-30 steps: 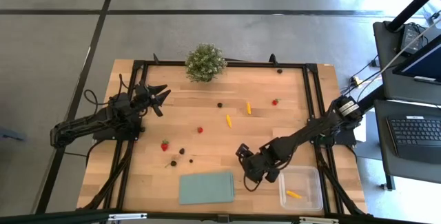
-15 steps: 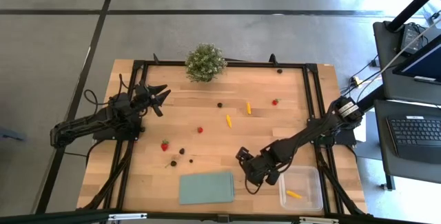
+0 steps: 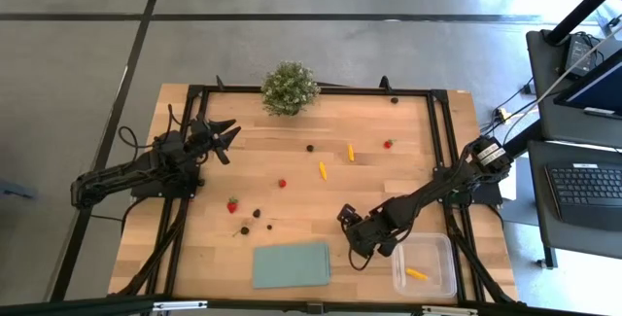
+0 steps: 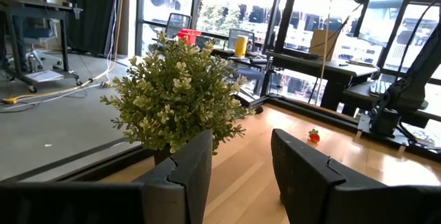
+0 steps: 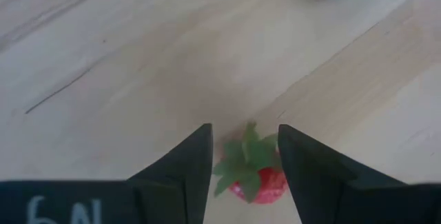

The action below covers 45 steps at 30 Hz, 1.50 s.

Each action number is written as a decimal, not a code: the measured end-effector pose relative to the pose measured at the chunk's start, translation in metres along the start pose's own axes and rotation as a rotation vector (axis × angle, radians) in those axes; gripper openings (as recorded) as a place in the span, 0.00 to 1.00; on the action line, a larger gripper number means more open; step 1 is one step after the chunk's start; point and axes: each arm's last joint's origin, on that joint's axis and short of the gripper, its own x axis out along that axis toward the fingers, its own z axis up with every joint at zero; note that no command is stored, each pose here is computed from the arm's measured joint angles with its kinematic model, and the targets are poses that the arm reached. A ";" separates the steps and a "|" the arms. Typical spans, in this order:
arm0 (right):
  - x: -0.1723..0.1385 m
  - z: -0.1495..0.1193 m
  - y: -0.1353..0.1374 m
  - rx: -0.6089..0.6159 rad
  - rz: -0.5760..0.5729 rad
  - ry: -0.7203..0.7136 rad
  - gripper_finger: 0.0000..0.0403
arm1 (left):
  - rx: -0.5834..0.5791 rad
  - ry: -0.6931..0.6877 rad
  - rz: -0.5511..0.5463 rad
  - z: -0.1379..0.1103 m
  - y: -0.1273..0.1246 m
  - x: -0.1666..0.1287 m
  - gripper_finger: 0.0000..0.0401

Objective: Pick and placing Produce into tupperware
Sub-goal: Put the red strawberry into the transparent bin

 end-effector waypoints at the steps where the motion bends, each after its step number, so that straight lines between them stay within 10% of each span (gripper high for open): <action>1: 0.000 0.000 0.000 0.000 -0.001 -0.001 0.41 | 0.000 0.000 0.000 0.000 0.000 0.000 0.36; 26: 0.000 -0.001 0.000 0.002 0.004 0.007 0.02 | 0.000 0.000 0.000 0.000 0.000 0.000 0.36; 45: -0.021 0.014 -0.019 0.016 -0.161 0.075 0.00 | 0.000 0.000 -0.001 0.000 0.000 0.000 0.36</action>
